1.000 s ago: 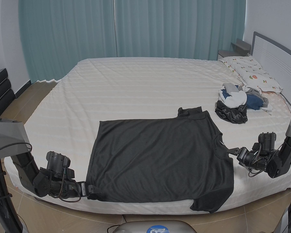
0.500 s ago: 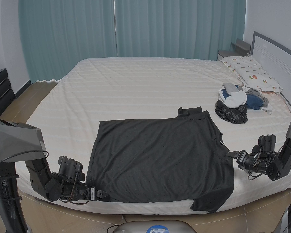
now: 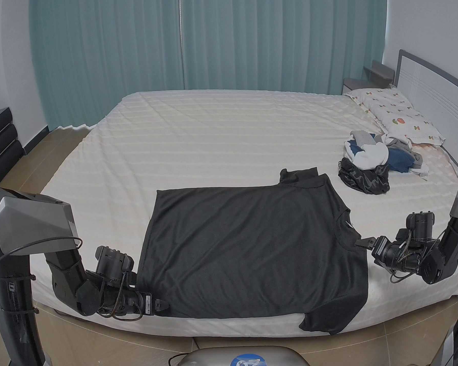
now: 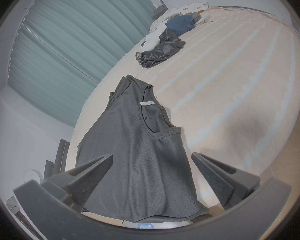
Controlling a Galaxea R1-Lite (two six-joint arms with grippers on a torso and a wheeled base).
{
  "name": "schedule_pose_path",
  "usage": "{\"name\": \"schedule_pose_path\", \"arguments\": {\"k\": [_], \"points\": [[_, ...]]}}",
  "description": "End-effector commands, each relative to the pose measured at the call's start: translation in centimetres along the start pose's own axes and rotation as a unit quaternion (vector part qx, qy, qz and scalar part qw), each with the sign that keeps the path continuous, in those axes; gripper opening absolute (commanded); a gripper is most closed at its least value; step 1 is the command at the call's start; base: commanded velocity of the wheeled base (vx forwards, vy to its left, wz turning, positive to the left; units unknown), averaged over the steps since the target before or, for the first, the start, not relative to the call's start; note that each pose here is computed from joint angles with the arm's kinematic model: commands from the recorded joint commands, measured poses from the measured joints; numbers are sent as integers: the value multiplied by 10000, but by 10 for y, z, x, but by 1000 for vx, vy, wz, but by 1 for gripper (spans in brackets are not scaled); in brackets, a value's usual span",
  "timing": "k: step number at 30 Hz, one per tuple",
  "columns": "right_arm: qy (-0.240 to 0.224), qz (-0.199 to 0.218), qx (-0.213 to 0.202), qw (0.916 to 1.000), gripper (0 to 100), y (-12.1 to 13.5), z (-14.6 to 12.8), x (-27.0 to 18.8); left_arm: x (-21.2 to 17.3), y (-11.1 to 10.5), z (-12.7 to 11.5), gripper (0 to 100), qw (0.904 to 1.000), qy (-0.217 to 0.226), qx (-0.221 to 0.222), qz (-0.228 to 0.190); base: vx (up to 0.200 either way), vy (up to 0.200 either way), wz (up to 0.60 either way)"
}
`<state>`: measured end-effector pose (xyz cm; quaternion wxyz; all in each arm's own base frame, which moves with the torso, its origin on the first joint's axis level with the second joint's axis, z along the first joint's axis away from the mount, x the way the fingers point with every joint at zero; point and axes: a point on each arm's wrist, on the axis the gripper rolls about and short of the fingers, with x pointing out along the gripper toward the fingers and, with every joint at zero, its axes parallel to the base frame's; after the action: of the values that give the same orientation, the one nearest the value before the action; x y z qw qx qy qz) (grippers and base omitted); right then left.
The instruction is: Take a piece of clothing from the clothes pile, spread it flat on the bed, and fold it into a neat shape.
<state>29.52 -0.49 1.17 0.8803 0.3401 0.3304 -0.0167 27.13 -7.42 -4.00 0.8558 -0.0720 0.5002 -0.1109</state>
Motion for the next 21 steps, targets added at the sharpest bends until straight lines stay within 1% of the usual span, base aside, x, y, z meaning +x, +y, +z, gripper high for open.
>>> {"name": "schedule_pose_path", "arguments": {"k": [1, 6, 9, 10, 12, 13, 15, 17, 21], "points": [[20, -22, 8, 10000, 100, -1, -1, 0, -2, 0, -2, 0, 10000, 34, -24, 11, 0, 0, 0], [59, -66, 8, 10000, 100, -3, -3, 0, -8, 2, -6, 0, 9999, 60, -76, 46, 0, 0, 0], [185, -159, -274, 9993, 100, -8, -9, -3, -25, -3, -5, 0, 9999, -108, -108, 22, 0, 0, 0], [251, -204, -421, 9986, 100, -11, -12, -3, -31, -7, -2, 0, 9996, -230, -153, -10, 0, 0, 0], [357, -246, -558, 9975, 100, -15, -16, -3, -36, -9, 2, 0, 9990, -358, -261, -59, 0, 0, 0], [411, -258, -637, 9968, 100, -16, -18, -3, -39, -11, 6, 0, 9982, -459, -371, -94, 0, 0, 0], [481, -273, -658, 9963, 100, -18, -21, -3, -43, -12, 9, 0, 9970, -552, -527, -132, 0, 0, 0], [500, -285, -652, 9962, 100, -19, -22, -3, -45, -12, 8, 0, 9957, -561, -715, -154, 0, 0, 0], [598, -341, -630, 9956, 100, -22, -25, 3, -44, -12, 10, 0, 9905, -555, -1234, -238, 0, 0, 0]]}}
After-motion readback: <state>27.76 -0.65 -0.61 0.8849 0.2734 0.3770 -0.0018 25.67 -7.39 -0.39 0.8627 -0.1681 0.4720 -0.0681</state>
